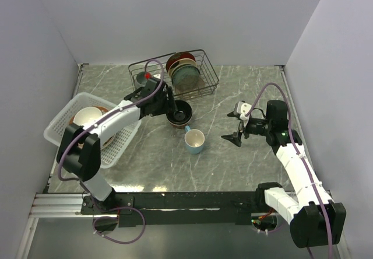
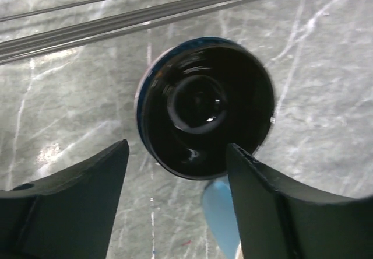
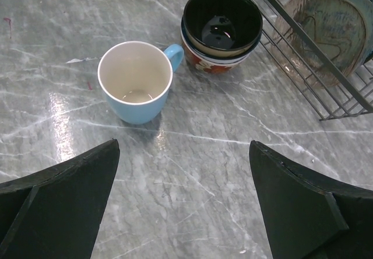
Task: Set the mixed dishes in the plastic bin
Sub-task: Pick up the bowl from the center of the board.
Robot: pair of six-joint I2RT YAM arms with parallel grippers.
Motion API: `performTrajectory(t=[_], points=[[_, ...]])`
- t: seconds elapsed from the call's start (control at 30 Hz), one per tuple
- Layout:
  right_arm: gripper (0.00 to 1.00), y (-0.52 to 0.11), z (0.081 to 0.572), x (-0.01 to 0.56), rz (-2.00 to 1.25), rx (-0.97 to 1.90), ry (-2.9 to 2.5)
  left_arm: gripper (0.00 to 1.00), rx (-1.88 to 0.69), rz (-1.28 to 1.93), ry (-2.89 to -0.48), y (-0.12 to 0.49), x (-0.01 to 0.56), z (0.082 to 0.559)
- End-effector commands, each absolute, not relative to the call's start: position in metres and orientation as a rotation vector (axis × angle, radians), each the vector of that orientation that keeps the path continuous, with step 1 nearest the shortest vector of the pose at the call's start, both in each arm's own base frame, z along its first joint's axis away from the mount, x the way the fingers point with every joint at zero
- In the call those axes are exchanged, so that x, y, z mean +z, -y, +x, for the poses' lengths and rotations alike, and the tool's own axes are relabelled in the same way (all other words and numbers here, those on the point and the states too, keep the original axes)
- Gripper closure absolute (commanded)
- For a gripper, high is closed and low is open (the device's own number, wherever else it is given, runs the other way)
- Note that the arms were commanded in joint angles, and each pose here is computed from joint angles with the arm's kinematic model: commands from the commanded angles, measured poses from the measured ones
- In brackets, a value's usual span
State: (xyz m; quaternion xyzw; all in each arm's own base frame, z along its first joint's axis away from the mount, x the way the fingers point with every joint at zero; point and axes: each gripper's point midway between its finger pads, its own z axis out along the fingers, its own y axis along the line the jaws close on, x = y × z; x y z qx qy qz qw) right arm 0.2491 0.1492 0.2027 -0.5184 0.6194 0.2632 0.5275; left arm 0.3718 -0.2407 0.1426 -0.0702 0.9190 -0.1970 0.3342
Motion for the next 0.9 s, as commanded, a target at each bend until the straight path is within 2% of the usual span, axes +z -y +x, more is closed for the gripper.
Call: performTrajectory(t=[0.0, 0.27, 0.5, 0.7, 0.87], points=[[0.00, -0.149, 0.251, 0.212, -1.252, 0.616, -1.445, 0.29, -0.452, -0.174, -2.391, 0.238, 0.147, 0.381], [0.00, -0.145, 0.253, 0.213, -1.242, 0.592, -1.450, 0.44, -0.389, -0.149, -2.455, 0.239, 0.127, 0.387], [0.00, -0.145, 0.253, 0.212, -1.248, 0.595, -1.453, 0.54, -0.366, -0.131, -2.468, 0.239, 0.124, 0.389], [0.00, -0.145, 0.254, 0.211, -1.245, 0.592, -1.457, 0.68, -0.365, -0.128, -2.474, 0.240, 0.122, 0.391], [0.00, -0.144, 0.254, 0.210, -1.246, 0.592, -1.460, 0.74, -0.334, -0.125, -2.473, 0.236, 0.124, 0.391]])
